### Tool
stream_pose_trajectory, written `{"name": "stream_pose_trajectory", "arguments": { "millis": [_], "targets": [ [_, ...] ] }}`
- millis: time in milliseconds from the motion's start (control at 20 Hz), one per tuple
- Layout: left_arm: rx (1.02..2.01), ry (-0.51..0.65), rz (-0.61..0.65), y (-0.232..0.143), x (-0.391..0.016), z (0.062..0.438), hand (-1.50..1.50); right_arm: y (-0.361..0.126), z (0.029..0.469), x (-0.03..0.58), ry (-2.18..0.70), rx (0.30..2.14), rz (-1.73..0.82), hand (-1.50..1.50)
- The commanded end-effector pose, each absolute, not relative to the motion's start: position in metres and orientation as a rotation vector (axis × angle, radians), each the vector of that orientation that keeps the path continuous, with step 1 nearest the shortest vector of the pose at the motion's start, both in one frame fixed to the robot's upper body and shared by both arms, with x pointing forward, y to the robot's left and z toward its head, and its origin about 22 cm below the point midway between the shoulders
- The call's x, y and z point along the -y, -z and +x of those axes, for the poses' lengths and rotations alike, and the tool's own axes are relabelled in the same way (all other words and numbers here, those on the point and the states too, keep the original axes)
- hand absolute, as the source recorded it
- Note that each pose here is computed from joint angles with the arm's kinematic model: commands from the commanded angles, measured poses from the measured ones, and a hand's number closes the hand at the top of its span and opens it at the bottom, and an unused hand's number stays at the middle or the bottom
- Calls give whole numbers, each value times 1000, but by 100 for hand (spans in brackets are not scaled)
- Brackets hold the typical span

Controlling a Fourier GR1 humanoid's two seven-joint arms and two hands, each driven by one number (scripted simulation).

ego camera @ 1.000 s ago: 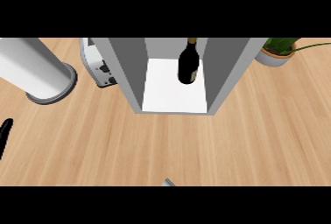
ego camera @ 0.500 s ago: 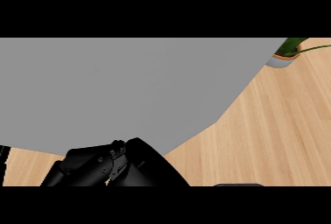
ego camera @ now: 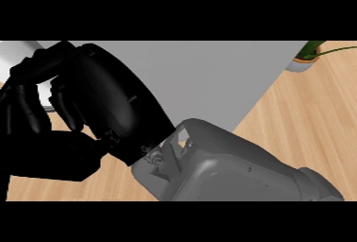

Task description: Pick up the wine, place it into the cabinet and close the cabinet

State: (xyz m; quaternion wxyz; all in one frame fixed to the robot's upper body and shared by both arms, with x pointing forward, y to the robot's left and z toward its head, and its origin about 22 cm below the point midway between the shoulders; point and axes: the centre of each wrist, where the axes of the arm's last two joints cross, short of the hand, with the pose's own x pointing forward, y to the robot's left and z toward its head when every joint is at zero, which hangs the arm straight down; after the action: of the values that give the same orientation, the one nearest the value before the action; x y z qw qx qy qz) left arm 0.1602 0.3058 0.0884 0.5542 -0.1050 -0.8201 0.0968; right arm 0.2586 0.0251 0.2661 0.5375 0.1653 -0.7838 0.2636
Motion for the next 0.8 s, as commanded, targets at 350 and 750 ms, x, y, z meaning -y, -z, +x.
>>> {"name": "stream_pose_trajectory", "arguments": {
  "millis": [350,750],
  "targets": [
    [1955,-210,-244,-103,-308,160,-150,-258,354,-10,-554,1840,297,150],
    [1946,-213,-221,-99,-307,174,-150,-249,383,26,-550,1850,235,150]
  ]
}}
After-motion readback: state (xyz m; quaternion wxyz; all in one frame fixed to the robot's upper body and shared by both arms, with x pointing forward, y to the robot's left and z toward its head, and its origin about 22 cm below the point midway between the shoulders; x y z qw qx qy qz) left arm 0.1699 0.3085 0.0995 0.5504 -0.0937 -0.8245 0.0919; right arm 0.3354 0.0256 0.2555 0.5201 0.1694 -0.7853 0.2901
